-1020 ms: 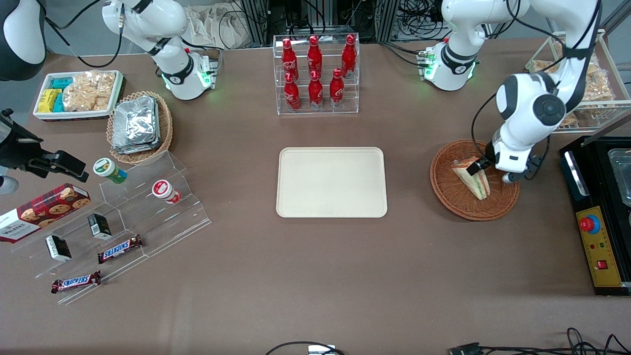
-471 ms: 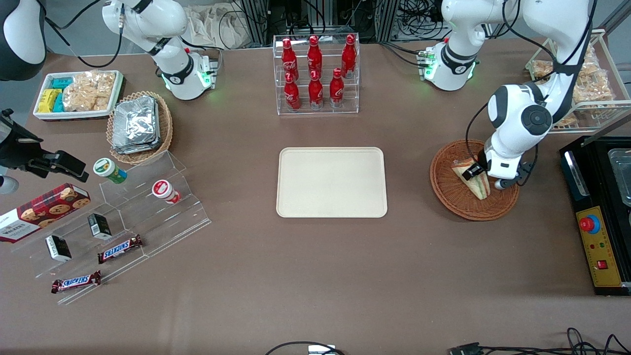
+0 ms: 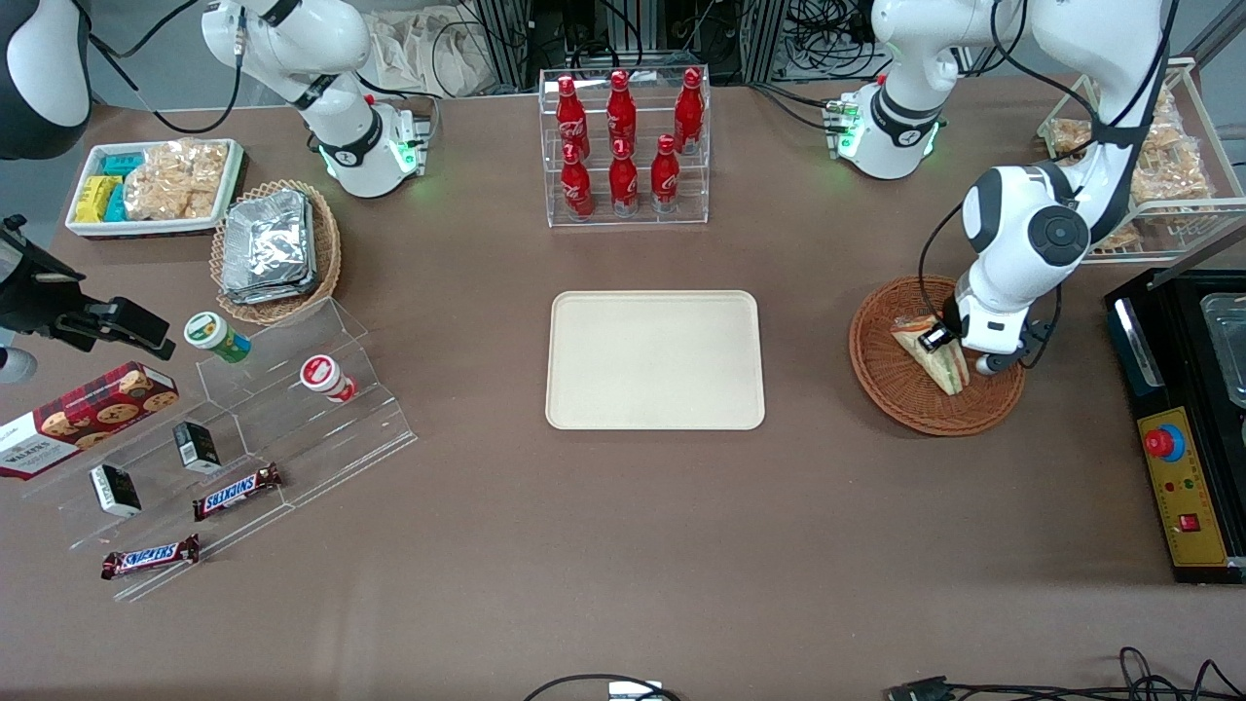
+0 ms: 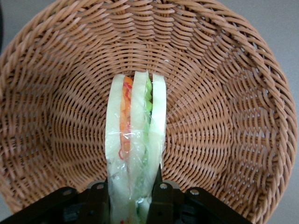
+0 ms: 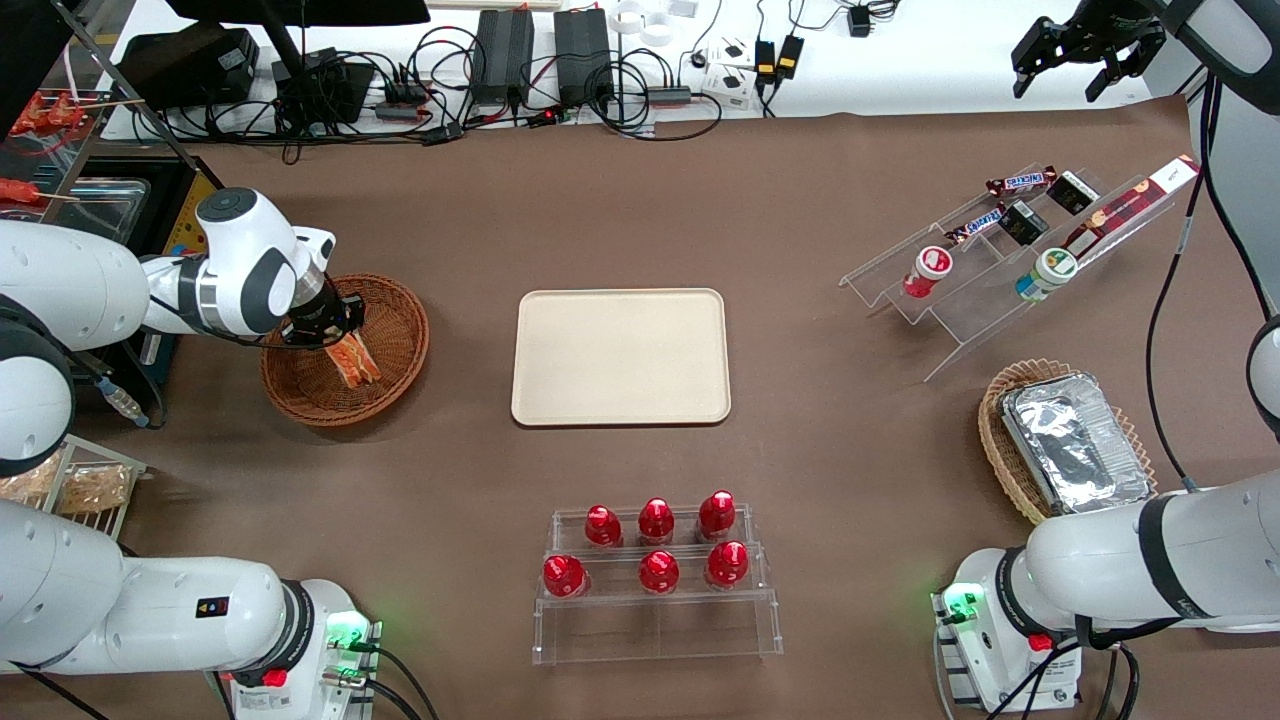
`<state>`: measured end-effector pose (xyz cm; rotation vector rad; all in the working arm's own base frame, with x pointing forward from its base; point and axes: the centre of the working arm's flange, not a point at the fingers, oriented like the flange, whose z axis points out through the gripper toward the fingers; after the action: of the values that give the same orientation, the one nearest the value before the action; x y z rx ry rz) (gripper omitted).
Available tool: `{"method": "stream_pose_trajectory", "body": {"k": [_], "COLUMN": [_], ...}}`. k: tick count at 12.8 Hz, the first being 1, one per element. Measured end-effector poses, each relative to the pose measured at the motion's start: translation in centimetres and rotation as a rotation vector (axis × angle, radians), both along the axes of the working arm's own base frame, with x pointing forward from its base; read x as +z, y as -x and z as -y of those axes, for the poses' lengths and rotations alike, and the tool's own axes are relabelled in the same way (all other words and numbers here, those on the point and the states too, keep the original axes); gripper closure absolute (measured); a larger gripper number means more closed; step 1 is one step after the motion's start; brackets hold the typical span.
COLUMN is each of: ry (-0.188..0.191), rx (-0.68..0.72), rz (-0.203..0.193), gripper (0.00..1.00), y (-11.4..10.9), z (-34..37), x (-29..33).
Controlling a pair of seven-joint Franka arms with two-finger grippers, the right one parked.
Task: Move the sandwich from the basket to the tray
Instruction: 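Lift the sandwich up out of the basket with the left gripper, then carry the sandwich over the cream tray with the left gripper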
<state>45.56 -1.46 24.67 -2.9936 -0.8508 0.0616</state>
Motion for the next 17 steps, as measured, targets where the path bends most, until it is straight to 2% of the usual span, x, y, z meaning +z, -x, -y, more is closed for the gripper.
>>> {"method": "stream_pose_trajectory", "body": {"k": [2, 3, 7, 9, 11, 13, 17], "ry": [-0.007, -0.010, -0.002, 0.009, 0.013, 0.028, 0.027], "rx": [-0.027, -0.055, -0.159, -0.187, -0.205, -0.225, -0.212], "rz": [-0.042, -0.065, -0.118, -0.141, -0.147, -0.152, -0.138], "gripper": [0.80, 0.82, 0.82, 0.82, 0.82, 0.82, 0.82], "y": [0.3, 0.6, 1.9, 1.6, 1.1, 0.0, -2.0], "z": [0.0, -0.1, -1.4, -2.3, -1.9, 1.8, 17.4], "x": [3.4, 6.3, 20.3, 27.9, 33.0, 34.6, 35.0]}}
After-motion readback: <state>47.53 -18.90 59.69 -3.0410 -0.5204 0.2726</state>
